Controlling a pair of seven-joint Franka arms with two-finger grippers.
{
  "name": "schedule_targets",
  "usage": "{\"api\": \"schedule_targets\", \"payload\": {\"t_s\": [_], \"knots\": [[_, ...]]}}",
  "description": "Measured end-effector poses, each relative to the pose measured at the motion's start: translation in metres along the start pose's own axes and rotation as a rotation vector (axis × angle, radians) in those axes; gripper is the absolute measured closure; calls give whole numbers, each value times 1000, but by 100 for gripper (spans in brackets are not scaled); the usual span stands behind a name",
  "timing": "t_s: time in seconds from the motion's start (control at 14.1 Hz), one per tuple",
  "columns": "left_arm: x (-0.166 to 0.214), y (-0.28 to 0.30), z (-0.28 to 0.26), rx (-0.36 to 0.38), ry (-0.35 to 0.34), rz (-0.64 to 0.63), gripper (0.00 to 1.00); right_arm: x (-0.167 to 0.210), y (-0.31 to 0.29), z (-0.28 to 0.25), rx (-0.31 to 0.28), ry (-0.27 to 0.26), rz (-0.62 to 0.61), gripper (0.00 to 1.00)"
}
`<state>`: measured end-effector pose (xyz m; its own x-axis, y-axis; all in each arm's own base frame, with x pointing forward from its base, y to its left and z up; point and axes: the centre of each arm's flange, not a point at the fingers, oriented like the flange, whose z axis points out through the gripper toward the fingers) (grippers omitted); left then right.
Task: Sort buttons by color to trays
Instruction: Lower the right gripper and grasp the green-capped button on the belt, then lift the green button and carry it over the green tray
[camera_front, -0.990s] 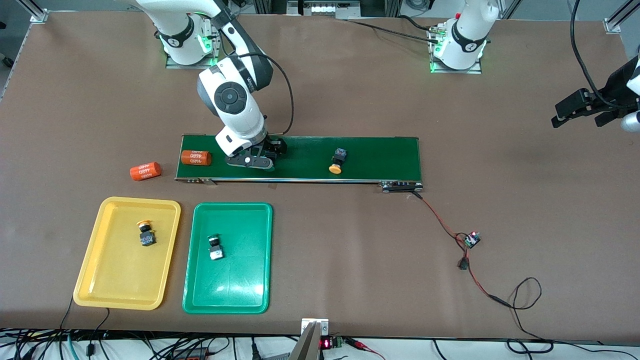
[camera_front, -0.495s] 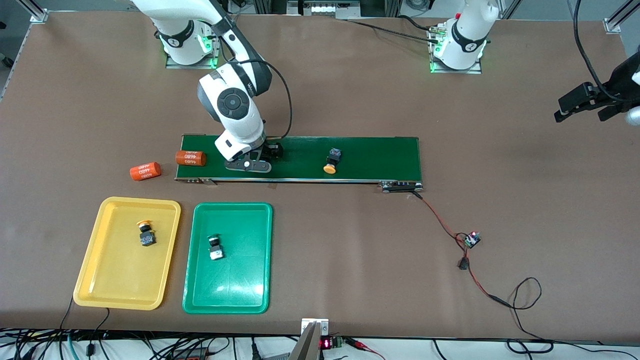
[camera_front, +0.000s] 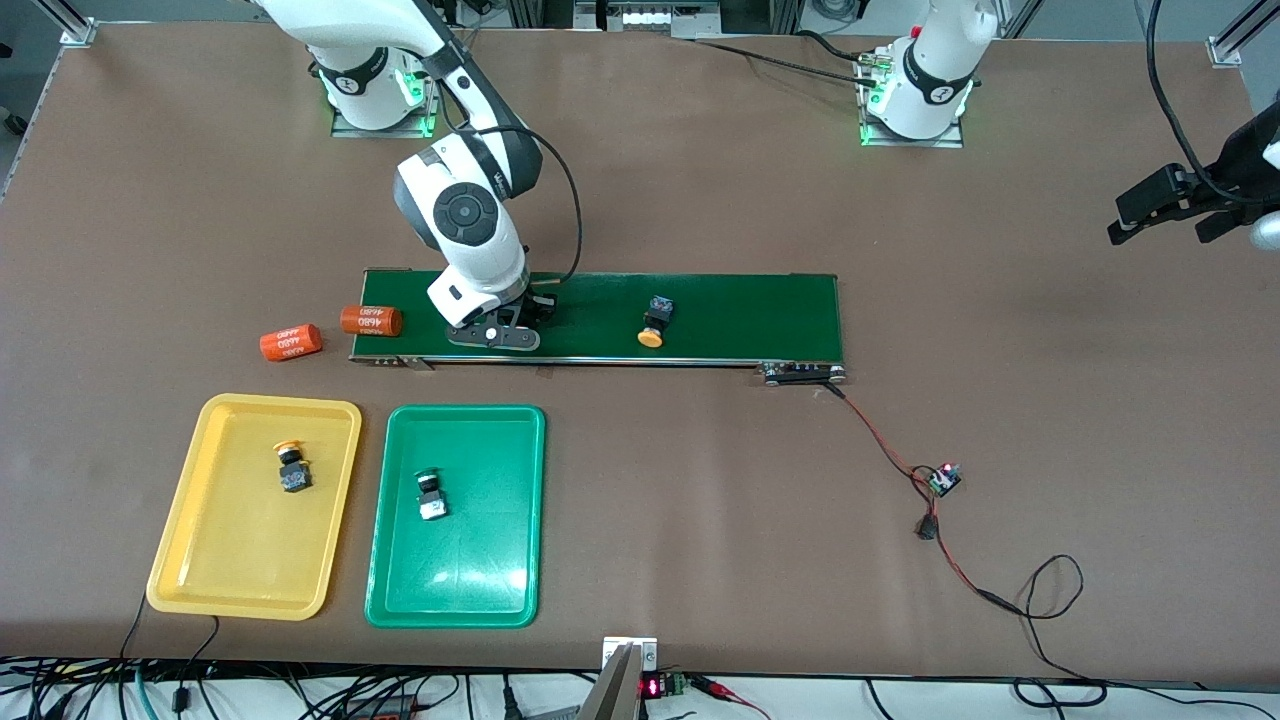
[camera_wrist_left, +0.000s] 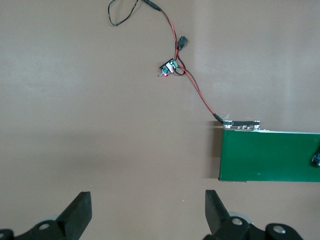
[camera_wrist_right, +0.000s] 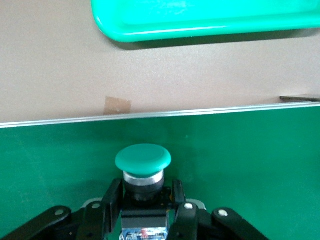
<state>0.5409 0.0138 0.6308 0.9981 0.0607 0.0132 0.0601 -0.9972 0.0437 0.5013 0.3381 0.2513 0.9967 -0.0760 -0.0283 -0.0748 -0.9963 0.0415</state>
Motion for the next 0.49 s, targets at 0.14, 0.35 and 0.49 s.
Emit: {"api": "schedule_targets", "payload": {"t_s": [0.14,0.35,0.49], "knots": [[1,0,-1,0,10,0,0,4,1,-3,-2,7,2,58],[1,-1,-1,0,10,-3,0,21,14,-25,-66,-29,-55,59],[1,-2,-1,0,11,-4,0,38,22,-63,-93,-53,-111,59]]}}
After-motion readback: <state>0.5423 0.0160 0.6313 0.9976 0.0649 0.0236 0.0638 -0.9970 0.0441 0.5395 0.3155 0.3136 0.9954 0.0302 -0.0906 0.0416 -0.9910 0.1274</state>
